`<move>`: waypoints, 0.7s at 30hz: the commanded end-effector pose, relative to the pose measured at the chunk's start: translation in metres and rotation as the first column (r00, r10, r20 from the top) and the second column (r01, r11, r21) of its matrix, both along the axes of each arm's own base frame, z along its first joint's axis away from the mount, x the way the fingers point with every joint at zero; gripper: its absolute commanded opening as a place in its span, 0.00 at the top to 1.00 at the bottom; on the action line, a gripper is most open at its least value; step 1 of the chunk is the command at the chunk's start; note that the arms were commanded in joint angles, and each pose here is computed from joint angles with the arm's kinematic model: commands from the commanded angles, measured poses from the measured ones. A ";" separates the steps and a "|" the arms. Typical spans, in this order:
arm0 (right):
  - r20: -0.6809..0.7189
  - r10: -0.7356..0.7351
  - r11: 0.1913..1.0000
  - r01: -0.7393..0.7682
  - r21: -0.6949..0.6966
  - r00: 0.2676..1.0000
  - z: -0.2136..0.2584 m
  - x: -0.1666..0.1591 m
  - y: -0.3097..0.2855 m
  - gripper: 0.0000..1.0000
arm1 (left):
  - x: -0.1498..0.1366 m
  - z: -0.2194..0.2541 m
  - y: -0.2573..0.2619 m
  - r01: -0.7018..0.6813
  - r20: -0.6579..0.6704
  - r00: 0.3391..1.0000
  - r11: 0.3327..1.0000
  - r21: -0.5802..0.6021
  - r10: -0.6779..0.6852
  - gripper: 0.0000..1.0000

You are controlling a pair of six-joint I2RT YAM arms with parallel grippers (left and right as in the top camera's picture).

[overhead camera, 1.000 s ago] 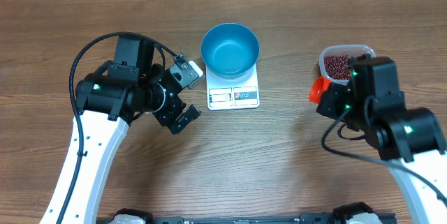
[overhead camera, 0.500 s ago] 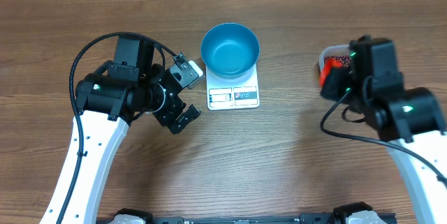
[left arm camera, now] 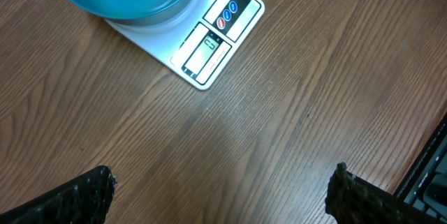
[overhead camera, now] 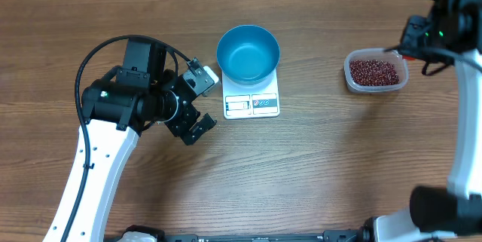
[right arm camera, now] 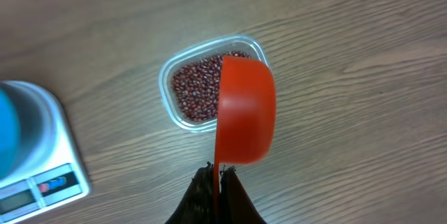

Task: Scoop item into bowl and weigh 150g on scale
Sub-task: 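Raise the right gripper and lower the red scoop into the beans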

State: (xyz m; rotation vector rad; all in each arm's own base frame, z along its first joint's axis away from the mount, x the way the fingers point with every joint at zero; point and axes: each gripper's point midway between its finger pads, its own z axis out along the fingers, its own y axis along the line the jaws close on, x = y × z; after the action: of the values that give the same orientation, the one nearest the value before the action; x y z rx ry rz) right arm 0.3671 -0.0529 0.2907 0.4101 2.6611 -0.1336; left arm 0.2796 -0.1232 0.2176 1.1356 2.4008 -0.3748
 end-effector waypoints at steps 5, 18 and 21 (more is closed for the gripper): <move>-0.170 0.085 0.989 -0.105 -0.108 0.982 -0.059 0.038 -0.019 0.96 | -0.001 0.004 0.002 -0.022 0.008 1.000 1.000 -0.008 0.022 0.00; -0.313 0.096 0.987 -0.131 -0.092 0.945 -0.122 0.056 -0.023 0.96 | -0.001 0.004 0.002 -0.022 0.008 1.000 1.000 -0.008 0.022 0.00; -0.340 0.087 0.986 -0.130 -0.105 0.936 -0.132 0.057 -0.026 0.96 | -0.001 0.004 0.002 -0.021 0.008 1.000 1.000 -0.009 0.021 0.00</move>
State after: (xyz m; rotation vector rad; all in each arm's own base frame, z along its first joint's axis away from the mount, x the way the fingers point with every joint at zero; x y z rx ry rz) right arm 0.4193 -0.0716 0.1620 0.2150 2.9786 -0.3144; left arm 0.2796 -0.1232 0.2176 1.1356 2.4008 -0.3748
